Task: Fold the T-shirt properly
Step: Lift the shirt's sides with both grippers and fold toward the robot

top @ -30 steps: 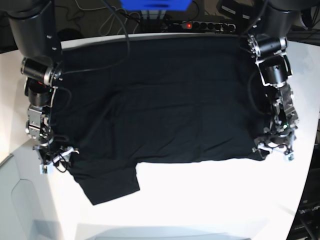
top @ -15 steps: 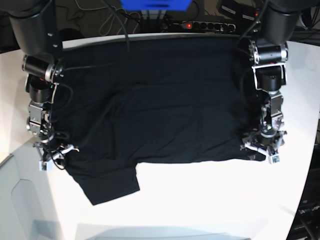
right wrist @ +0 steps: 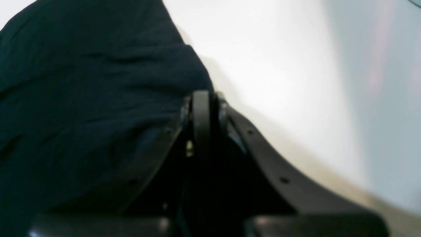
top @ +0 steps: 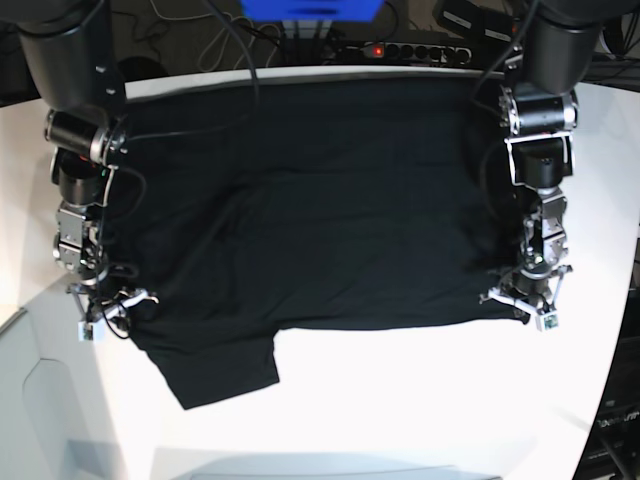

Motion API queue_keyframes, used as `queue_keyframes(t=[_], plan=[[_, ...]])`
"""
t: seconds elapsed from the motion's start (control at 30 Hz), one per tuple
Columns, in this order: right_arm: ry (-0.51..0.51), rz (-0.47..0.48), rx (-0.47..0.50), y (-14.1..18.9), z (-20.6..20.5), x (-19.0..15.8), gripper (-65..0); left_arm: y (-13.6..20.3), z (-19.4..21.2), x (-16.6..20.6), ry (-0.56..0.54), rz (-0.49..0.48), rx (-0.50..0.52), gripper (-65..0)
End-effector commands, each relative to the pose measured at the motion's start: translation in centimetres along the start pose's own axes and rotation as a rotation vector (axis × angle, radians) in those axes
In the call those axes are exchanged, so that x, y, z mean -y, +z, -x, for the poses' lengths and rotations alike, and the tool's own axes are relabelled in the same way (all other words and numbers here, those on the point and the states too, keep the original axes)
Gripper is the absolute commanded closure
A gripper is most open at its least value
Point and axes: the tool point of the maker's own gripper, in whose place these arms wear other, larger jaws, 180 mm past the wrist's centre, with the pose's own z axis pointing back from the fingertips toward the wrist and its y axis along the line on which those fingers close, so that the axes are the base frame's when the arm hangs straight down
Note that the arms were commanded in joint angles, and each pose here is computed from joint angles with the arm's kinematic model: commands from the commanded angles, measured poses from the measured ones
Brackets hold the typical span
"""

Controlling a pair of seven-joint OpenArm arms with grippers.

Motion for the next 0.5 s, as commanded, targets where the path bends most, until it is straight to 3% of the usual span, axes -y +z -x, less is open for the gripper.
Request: queue_keyframes(t=[0.0, 0.13, 0.27, 0.47], plan=[[0.031, 0.007, -0.084, 0.1, 1.2, 0.4, 0.0, 0.0, -1.4, -0.3, -0.001, -0.006, 0.008, 0.0], [0.061, 0.02, -0.036, 0.3, -0.7, 0.9, 0.0, 0.6, -4.1, 0.5, -0.018, 0.014, 0.08, 0.0], [0.111, 0.036, 0.014, 1.3, -1.7, 1.3, 0.0, 1.5, -4.0, 0.9, -0.045, 0.028, 0.05, 0.0], [0.134, 0.055, 0.083, 2.3, -3.3, 1.5, 0.0, 2.8, -5.2, 1.7, -0.071, 0.047, 0.102, 0.0]])
